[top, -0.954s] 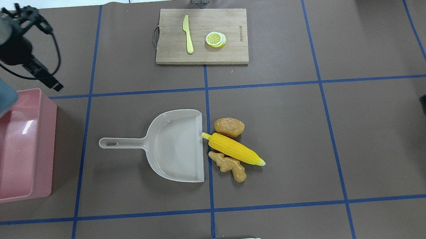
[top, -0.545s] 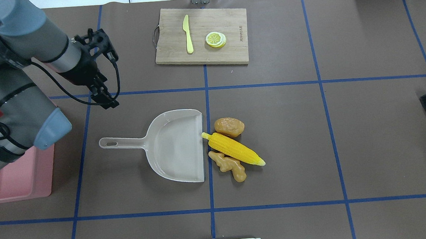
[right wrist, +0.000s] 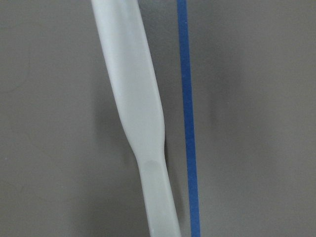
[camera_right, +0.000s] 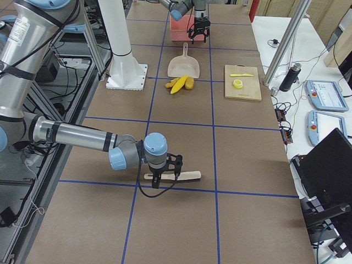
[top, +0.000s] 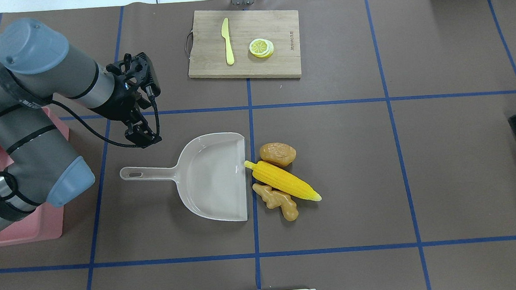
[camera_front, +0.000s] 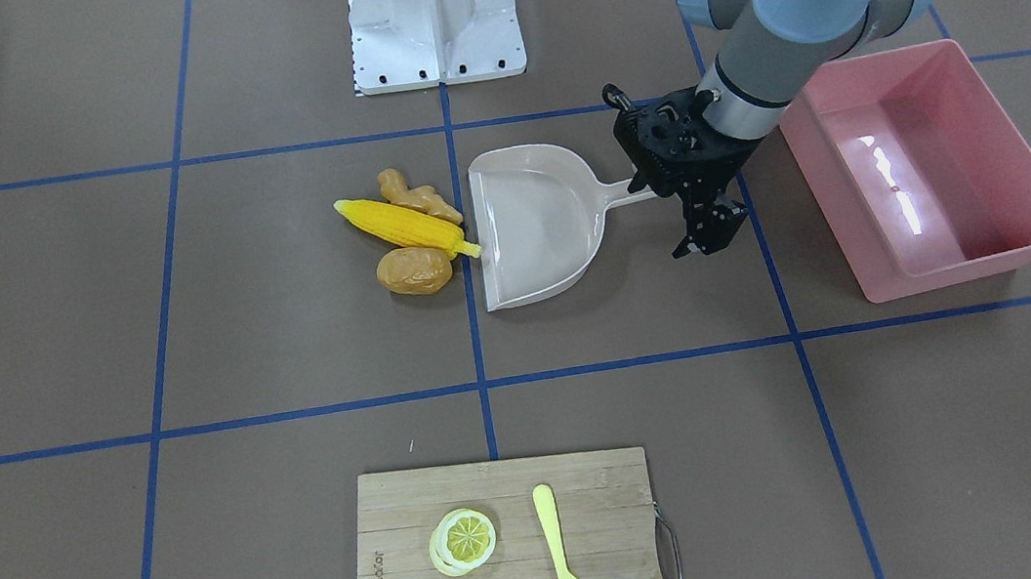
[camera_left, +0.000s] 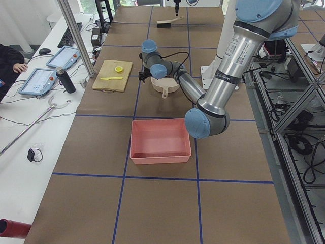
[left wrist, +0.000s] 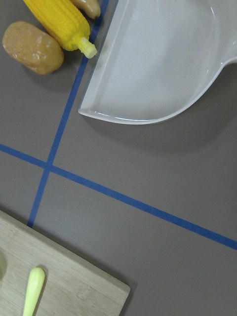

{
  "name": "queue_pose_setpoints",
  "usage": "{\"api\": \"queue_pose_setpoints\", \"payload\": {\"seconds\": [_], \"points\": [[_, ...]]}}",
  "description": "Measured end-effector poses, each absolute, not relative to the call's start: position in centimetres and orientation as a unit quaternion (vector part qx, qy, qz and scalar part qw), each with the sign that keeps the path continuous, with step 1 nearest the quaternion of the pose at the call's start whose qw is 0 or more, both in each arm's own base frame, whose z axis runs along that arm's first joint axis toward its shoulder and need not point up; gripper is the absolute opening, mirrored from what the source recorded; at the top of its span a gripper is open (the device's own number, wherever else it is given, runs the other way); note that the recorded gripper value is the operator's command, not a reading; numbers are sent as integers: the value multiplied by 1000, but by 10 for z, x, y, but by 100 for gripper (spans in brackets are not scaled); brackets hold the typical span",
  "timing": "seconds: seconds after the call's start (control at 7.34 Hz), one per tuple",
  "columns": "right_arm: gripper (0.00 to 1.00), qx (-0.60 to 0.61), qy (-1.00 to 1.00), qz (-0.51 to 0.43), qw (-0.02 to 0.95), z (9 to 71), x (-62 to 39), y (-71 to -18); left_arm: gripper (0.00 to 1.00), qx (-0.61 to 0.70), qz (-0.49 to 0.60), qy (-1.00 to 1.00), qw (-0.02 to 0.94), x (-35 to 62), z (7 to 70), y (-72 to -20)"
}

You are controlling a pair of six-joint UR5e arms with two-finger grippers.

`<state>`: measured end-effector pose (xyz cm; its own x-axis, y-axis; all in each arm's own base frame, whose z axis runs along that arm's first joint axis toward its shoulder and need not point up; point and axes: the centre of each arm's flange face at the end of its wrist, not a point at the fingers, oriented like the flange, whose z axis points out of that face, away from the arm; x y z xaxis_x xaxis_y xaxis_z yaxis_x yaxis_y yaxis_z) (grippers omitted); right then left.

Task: Sweep and dump trash into bin
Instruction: 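Reach the left gripper down and grasp the white dustpan handle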

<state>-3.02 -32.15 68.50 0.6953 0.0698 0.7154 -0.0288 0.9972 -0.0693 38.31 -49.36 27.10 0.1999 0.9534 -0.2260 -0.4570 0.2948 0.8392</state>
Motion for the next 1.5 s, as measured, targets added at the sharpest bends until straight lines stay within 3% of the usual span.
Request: {"api": "queue_pose_setpoints", "payload": {"seconds": [0.27,0.41,0.54,0.68,0.82,0.95,1.5], "points": [[98,-34,-389,17,920,698,-41,-318,99,338,514,387,687,376,262,-483],[89,-40,-389,11,920,701,-47,-317,98,347,526,383,675,370,264,-475],[87,-44,-388,4,920,703,-54,-317,98,359,545,374,659,363,277,-466],[66,-47,-388,-3,921,704,-59,-318,98,367,557,370,647,363,300,-456],[17,-48,-386,-7,921,704,-63,-319,98,370,563,375,637,375,323,-447],[0,-48,-385,-10,921,704,-65,-319,98,374,563,387,628,393,339,-438],[0,-48,-395,-28,917,687,-75,-317,98,380,561,431,595,455,342,-400]]}}
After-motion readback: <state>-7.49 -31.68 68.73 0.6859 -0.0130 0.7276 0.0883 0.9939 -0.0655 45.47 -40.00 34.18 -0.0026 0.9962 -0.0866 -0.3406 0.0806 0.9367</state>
